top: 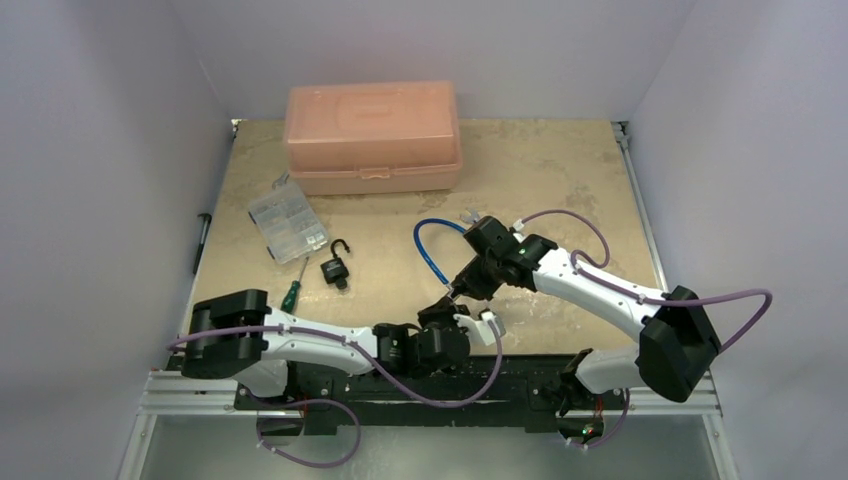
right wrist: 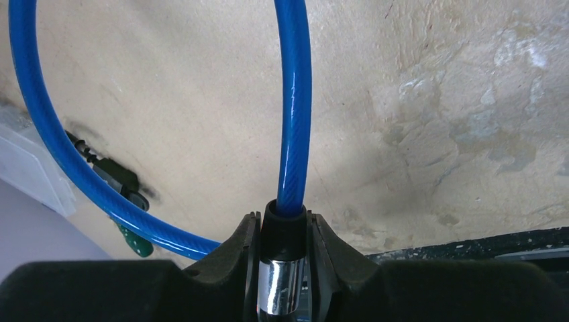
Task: Unlock with the key
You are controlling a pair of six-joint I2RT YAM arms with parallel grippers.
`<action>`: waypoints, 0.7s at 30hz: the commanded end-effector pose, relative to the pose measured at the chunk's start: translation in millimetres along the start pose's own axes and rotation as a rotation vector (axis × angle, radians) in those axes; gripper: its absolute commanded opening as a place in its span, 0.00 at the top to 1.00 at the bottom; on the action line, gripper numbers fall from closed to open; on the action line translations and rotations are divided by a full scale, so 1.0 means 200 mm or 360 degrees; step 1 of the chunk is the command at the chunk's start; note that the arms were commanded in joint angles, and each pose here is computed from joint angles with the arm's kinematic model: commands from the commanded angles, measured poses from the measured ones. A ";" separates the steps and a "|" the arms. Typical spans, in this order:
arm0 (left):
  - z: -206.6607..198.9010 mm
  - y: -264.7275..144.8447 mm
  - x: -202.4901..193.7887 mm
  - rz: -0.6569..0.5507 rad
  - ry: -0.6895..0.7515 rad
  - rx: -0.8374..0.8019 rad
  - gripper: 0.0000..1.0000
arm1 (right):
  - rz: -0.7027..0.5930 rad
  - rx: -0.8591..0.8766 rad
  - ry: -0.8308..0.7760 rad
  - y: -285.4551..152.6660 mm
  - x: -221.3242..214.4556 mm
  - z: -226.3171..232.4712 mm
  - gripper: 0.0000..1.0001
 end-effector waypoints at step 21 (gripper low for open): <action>-0.05 -0.14 0.10 -0.0013 0.0048 -0.0184 0.25 | 0.0000 0.0211 -0.0186 -0.07 -0.03 0.00 1.00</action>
Point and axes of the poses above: each gripper's point midway between its finger pads, its own y axis out along the fingers, its own z axis along the line the jaws close on, x = y × z, the point moved 7 cm from there along -y, back along the fingers, and after that the axes turned 12 degrees about -y, right-handed, at the moved point
